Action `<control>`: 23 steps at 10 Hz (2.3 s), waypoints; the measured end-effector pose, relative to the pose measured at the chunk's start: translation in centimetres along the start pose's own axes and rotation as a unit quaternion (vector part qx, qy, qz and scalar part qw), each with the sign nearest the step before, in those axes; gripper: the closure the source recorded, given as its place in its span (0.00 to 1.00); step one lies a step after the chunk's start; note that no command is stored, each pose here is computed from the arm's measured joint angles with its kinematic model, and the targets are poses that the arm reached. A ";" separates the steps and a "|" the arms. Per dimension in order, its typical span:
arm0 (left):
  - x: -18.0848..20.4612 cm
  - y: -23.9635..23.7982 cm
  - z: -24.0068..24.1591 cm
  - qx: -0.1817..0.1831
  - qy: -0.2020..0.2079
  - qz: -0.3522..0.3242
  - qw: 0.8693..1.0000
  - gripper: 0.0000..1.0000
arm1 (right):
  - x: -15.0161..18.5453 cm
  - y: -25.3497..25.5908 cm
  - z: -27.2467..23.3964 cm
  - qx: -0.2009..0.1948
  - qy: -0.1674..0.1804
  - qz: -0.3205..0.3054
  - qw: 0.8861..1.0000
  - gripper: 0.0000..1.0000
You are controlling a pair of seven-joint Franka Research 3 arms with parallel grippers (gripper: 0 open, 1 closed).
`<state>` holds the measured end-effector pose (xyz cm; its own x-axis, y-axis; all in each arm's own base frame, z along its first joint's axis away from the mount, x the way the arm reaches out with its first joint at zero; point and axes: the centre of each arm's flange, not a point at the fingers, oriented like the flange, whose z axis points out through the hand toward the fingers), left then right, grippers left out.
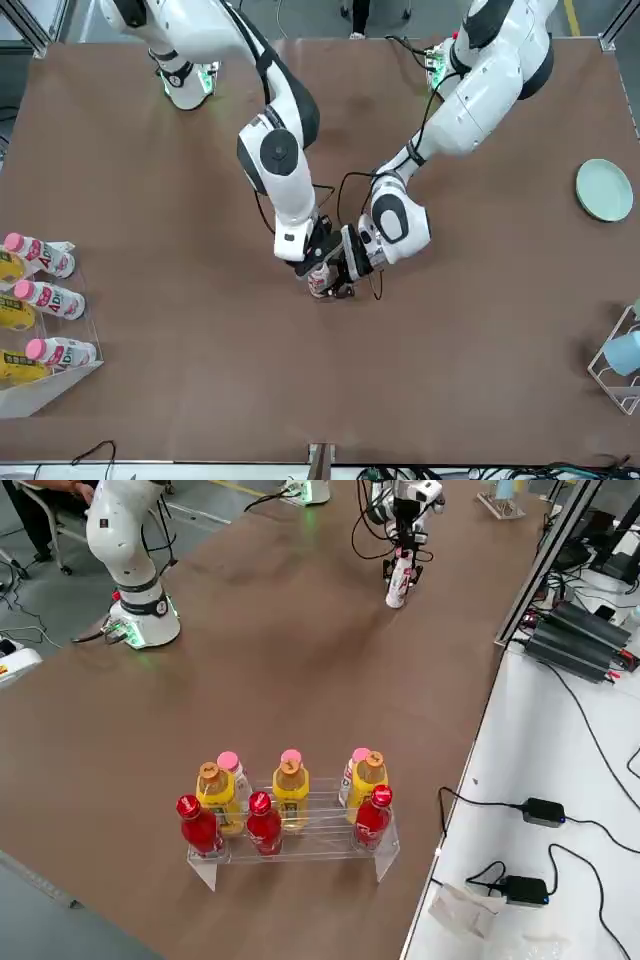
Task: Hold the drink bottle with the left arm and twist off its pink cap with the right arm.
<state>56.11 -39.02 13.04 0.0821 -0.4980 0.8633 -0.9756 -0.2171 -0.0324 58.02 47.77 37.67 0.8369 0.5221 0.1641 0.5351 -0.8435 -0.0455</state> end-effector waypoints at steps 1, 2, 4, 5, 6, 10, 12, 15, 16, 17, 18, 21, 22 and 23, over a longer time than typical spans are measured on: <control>0.0 0.0 0.0 0.000 0.000 0.000 1.000 0.40 | 0.0 1.0 0.0 -0.002 -0.006 0.006 1.000 0.54; 0.0 0.0 0.0 0.000 0.000 0.000 1.000 0.40 | 0.0 2.3 -0.2 -0.004 -0.014 0.012 1.000 0.54; 0.0 0.0 0.0 0.000 0.000 0.000 1.000 0.40 | -0.2 5.3 -1.4 -0.008 -0.027 0.020 0.999 0.54; 0.0 0.0 0.0 0.000 0.000 0.000 1.000 0.40 | -0.3 6.6 -1.9 -0.009 -0.031 0.019 0.999 0.54; 0.0 0.0 0.0 0.000 0.000 0.000 1.000 0.40 | -0.8 8.1 -1.8 -0.010 -0.039 0.011 0.999 0.54; 0.0 0.0 0.0 0.000 0.000 0.000 1.000 0.40 | -4.9 14.8 0.4 -0.009 -0.090 -0.011 0.996 0.54; 0.0 0.0 0.0 0.000 0.000 0.000 1.000 0.40 | -6.3 15.6 1.9 -0.007 -0.107 -0.007 0.994 0.54; 0.0 0.0 0.0 0.000 0.000 0.000 1.000 0.40 | -6.6 16.2 3.6 -0.008 -0.093 -0.007 0.996 0.54; 0.0 0.0 0.0 0.000 0.000 0.000 1.000 0.39 | -6.7 16.1 5.4 -0.008 -0.089 -0.008 0.996 0.54; 0.0 0.0 0.1 0.000 0.000 0.000 1.000 0.29 | -6.9 16.0 7.6 -0.008 -0.090 -0.009 0.996 0.54; 0.1 -0.1 0.0 0.001 0.000 0.000 1.000 0.24 | -7.1 16.0 9.5 -0.007 -0.094 -0.009 0.996 0.54; 0.4 -0.6 -0.1 0.006 0.003 0.002 1.000 0.03 | -7.7 15.4 12.9 0.000 -0.103 -0.009 0.995 0.53; 0.4 -0.8 -0.2 0.008 0.004 0.002 1.000 0.03 | -7.8 15.4 13.3 0.002 -0.103 -0.007 0.995 0.53; 0.3 -1.0 -0.3 0.009 0.003 -0.001 1.000 0.03 | -7.8 15.4 13.7 0.002 -0.102 -0.007 0.995 0.52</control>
<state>57.00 -38.70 13.53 0.0828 -0.4922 0.8666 -0.9714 -0.2339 -0.0400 61.28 32.44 22.23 0.8354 0.5482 -0.0395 0.5464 -0.8361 -0.0492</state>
